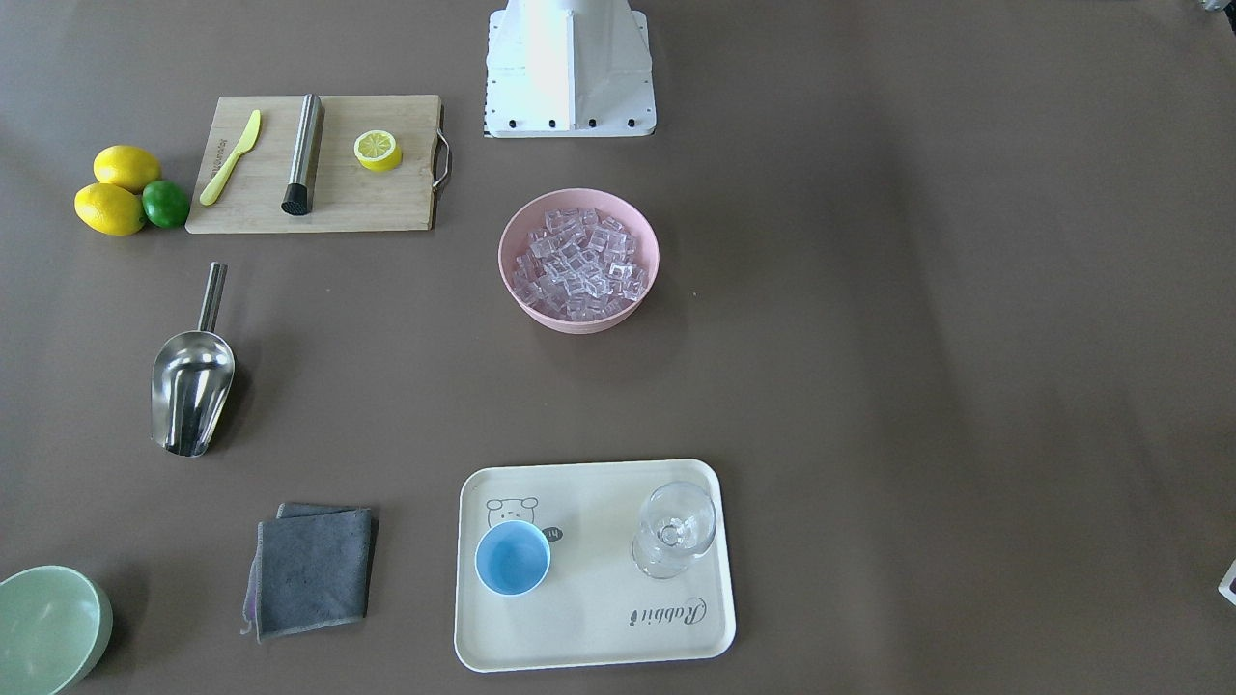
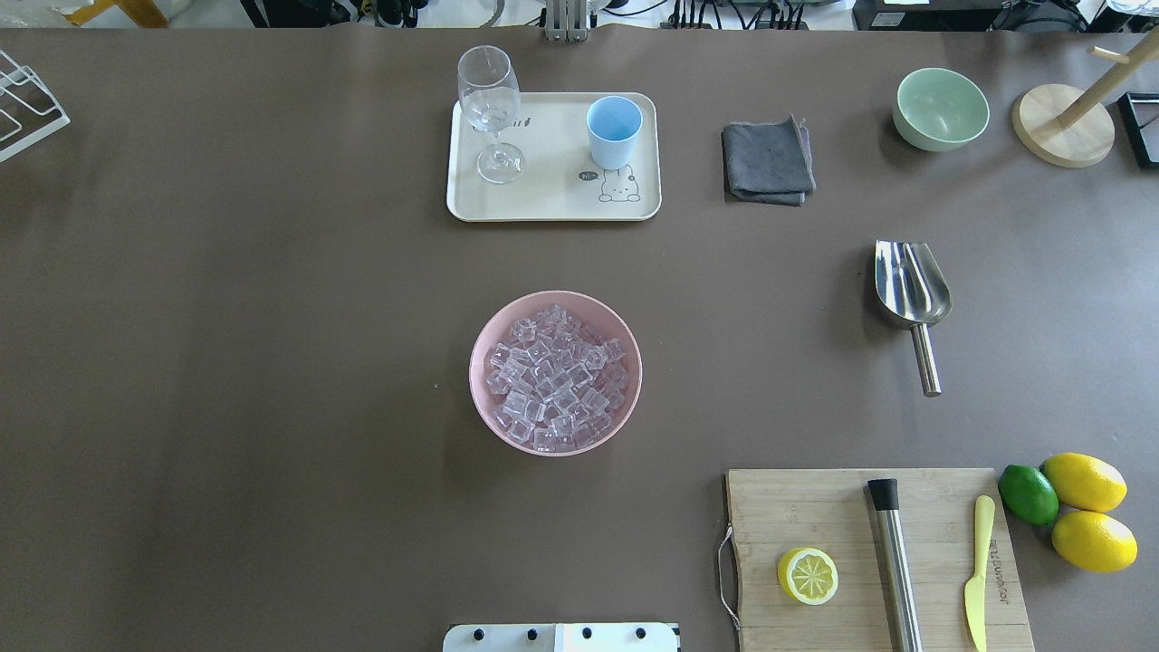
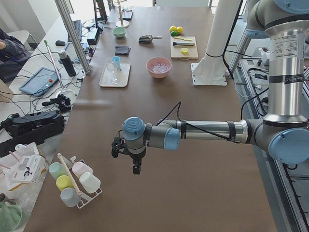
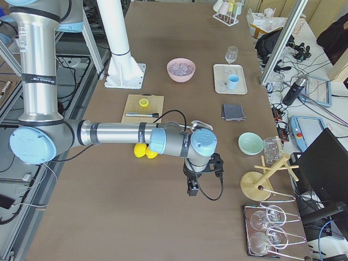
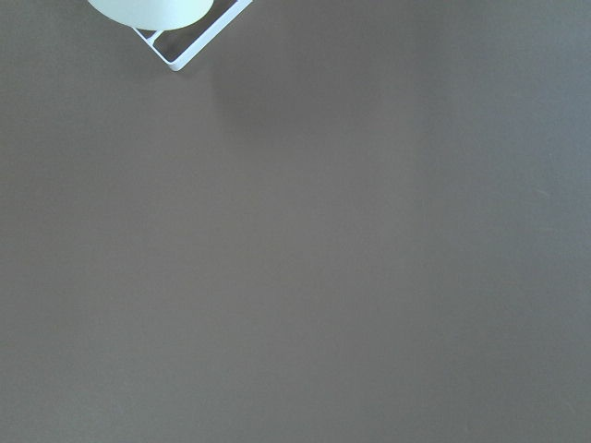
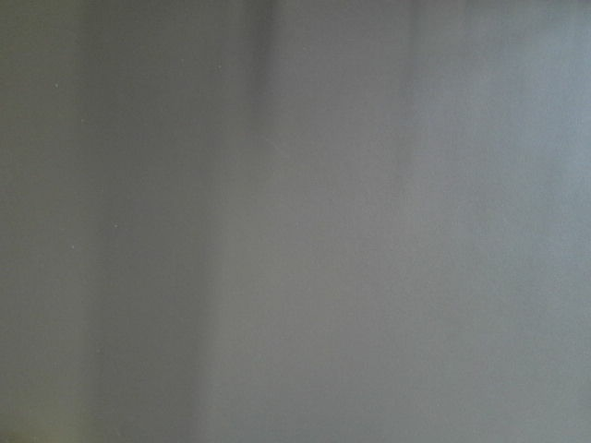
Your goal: Put ice in cup with scoop
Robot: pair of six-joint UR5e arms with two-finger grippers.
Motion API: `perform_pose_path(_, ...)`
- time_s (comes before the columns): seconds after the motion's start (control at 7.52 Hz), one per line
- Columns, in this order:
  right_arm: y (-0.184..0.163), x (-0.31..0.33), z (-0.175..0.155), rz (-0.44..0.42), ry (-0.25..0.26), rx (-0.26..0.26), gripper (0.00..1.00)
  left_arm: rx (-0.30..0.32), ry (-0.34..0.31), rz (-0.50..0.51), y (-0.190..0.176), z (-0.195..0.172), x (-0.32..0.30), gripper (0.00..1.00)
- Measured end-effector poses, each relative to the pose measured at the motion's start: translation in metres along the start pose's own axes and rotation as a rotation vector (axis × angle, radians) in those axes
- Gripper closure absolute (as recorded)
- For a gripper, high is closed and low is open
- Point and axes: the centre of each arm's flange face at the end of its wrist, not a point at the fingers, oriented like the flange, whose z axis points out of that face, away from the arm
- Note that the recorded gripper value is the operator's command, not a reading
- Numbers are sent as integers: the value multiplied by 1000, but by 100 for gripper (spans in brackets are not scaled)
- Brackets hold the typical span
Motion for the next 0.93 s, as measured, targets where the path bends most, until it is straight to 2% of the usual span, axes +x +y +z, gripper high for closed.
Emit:
perform_pose_path(0.53, 3, 1, 2, 4, -6, -2, 0, 4, 5, -22, -1, -3, 5, 2)
perform_pose_path(0.8, 8, -14, -5, 2, -13, 14, 0, 5, 7, -22, -2, -2, 7, 2)
perform_pose_path(0.93, 10, -32, -6, 28, -20, 17, 0, 6, 8, -20, -3, -3, 9, 2)
